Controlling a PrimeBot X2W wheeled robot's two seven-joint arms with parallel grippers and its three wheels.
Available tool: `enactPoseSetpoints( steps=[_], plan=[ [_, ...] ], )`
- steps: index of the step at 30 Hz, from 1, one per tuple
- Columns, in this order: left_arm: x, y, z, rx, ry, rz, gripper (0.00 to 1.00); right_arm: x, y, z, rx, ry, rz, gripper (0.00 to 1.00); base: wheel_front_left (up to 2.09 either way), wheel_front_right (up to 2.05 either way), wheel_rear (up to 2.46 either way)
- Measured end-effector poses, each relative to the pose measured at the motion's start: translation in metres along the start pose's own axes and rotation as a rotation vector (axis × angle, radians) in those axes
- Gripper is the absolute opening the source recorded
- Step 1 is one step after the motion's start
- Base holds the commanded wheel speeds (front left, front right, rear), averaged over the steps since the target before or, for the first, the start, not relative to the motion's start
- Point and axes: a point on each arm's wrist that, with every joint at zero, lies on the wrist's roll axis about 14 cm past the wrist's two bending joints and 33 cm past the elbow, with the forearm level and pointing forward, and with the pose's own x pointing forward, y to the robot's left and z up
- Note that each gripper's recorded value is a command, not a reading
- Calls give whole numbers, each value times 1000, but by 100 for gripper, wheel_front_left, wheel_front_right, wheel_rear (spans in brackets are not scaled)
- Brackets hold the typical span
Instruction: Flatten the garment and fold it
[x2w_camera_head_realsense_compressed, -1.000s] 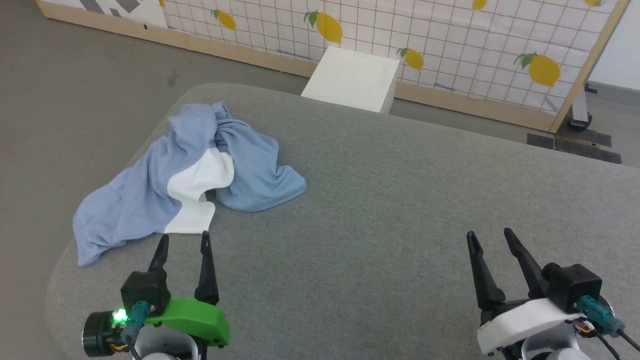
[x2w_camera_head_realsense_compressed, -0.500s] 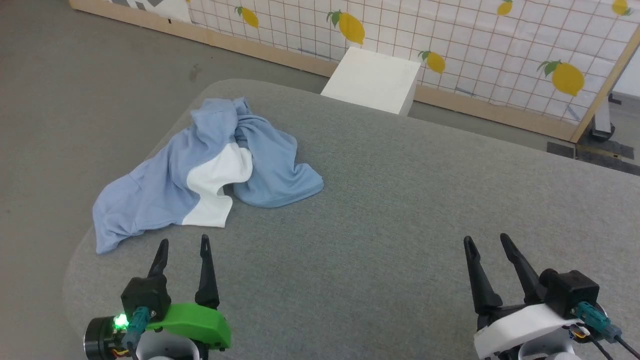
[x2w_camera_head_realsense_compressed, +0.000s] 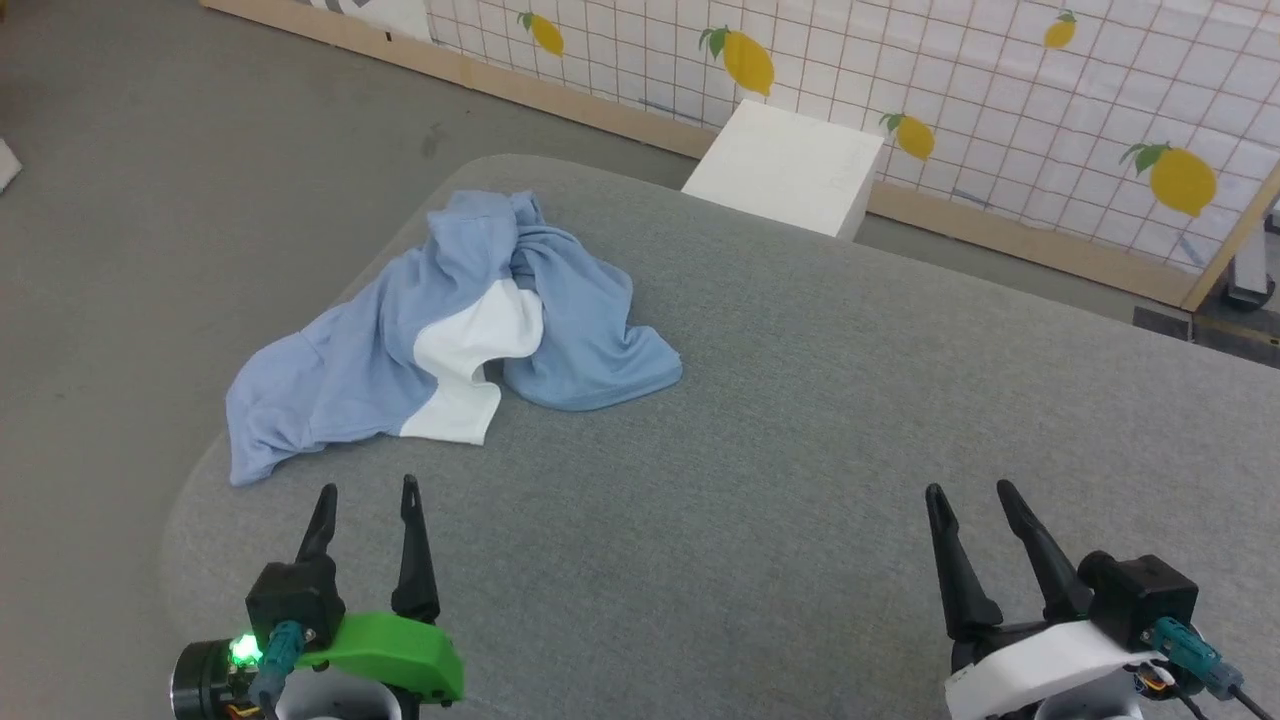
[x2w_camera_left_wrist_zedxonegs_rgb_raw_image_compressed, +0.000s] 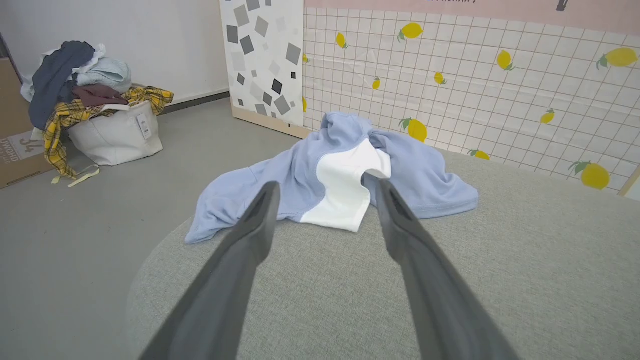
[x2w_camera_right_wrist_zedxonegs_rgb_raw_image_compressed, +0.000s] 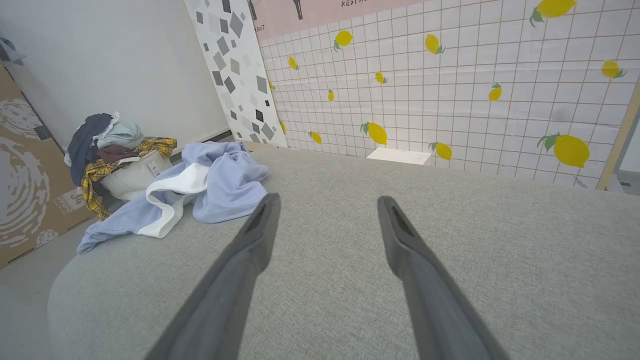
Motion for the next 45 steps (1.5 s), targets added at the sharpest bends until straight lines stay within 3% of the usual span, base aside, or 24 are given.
enactPoseSetpoints(
  steps=[30, 40, 45],
  plan=[
    [-16, 34, -8, -25, -2, 112, 100, 10, 15, -12, 41, 5, 48, 100, 0, 0, 0],
    [66, 31, 43, -6, -82, 2, 100, 14, -9, -16, 14, 29, -8, 100, 0, 0, 0],
    [121, 23, 49, -61, 6, -41, 100, 24, -26, -15, -20, 40, -38, 100, 0, 0, 0]
  ],
)
